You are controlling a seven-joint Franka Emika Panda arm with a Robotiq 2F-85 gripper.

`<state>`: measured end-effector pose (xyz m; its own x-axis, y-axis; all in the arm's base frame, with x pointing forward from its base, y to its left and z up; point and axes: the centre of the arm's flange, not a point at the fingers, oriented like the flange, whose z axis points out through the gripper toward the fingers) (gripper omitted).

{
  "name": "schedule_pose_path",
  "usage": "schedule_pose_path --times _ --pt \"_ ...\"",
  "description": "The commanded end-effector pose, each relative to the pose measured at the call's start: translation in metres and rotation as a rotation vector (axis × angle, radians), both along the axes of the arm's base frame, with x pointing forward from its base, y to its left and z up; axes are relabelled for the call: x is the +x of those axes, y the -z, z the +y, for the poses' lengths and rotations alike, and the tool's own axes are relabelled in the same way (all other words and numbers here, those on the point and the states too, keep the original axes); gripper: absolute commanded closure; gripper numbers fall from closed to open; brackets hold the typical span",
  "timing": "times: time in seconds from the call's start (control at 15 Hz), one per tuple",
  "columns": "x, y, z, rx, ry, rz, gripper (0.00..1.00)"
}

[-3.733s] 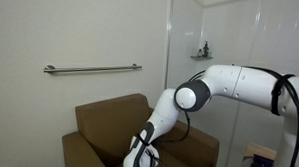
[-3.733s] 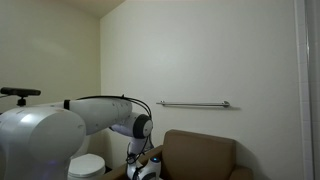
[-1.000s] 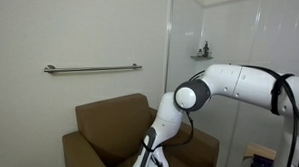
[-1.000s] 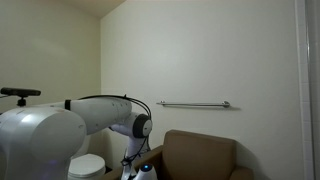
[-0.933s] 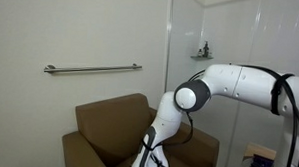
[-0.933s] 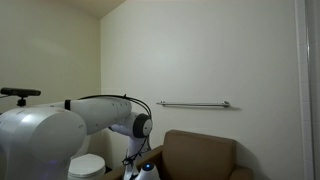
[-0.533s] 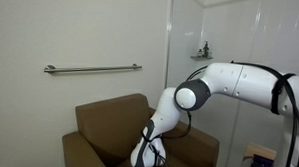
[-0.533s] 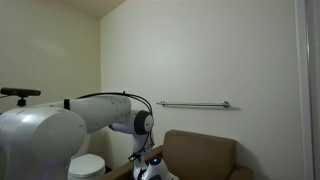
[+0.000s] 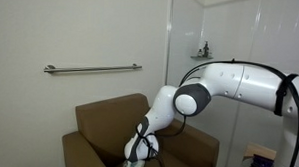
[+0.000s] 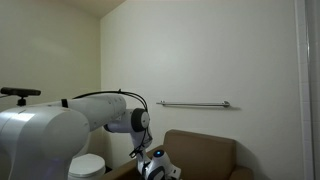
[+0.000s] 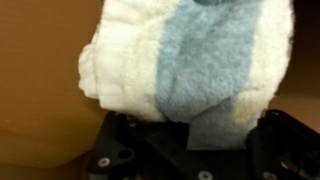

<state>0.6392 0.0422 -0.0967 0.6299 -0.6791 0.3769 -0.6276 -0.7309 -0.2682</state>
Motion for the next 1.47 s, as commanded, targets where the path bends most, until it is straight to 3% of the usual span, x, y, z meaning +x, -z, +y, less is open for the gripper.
schedule_pose_path --times 0.0,0.27,0.6,1.07,1.4 --pt "0.016 0.047 -0.002 -0.001 -0.013 0.143 0.94" --pt "-0.016 0.088 0.001 0.021 -0.082 0.324 0.94" --pt "-0.066 0.099 0.018 0.038 -0.16 0.429 0.94" --pt "-0.123 0.096 0.034 0.003 -0.068 0.491 0.94" --pt "-0.155 0.076 0.052 -0.032 0.056 0.442 0.94"
